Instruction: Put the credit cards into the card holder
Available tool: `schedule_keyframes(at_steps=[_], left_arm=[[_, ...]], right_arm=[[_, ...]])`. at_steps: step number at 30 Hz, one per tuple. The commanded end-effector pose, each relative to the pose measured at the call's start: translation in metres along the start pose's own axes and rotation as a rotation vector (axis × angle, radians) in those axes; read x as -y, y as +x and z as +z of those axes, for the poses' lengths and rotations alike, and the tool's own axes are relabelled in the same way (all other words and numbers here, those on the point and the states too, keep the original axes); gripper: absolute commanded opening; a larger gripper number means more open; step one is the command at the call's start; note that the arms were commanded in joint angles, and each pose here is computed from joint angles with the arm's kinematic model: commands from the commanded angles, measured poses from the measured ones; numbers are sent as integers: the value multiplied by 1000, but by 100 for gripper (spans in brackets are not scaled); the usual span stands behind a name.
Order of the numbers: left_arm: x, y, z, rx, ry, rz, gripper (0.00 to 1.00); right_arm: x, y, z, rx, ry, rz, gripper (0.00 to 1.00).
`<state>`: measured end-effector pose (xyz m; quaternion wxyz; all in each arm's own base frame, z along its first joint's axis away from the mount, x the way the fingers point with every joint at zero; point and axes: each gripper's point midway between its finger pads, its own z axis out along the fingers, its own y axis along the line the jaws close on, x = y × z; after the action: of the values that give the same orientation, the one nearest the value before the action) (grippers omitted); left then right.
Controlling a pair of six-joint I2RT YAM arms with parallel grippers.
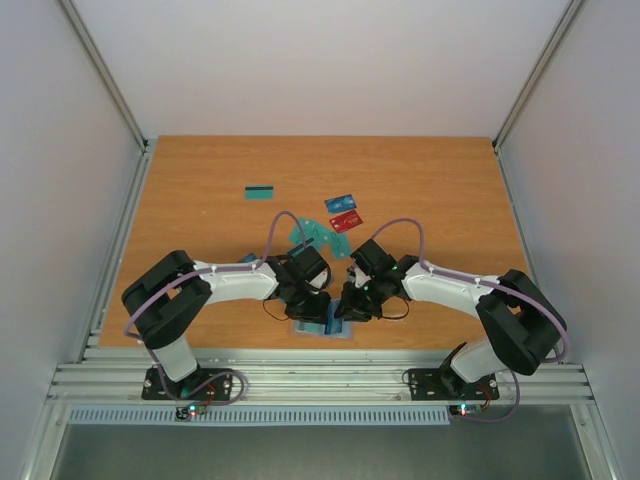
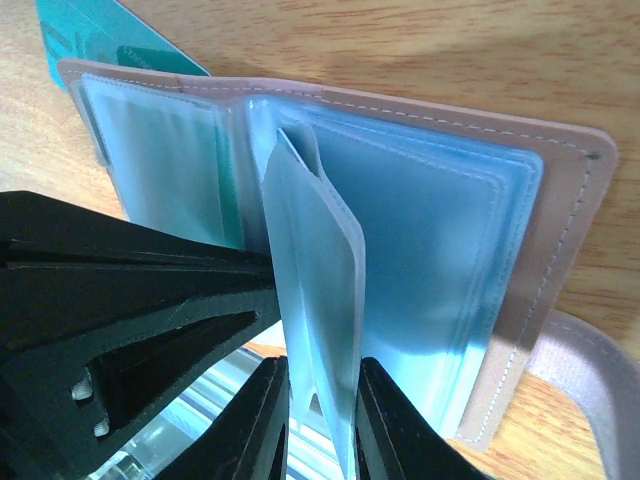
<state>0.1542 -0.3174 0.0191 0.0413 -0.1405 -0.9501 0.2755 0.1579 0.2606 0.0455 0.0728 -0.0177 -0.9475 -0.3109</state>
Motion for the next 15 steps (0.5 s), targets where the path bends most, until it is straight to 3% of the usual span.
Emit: schedule_keyframes(at_steps=[1, 15], left_arm=[[5, -6, -3, 41, 12, 11, 1], [4, 2, -47, 104, -58, 13, 1]], right_arm=[[-25, -3, -7, 7, -67, -49, 20], [-38, -7, 2, -21, -52, -68, 20]])
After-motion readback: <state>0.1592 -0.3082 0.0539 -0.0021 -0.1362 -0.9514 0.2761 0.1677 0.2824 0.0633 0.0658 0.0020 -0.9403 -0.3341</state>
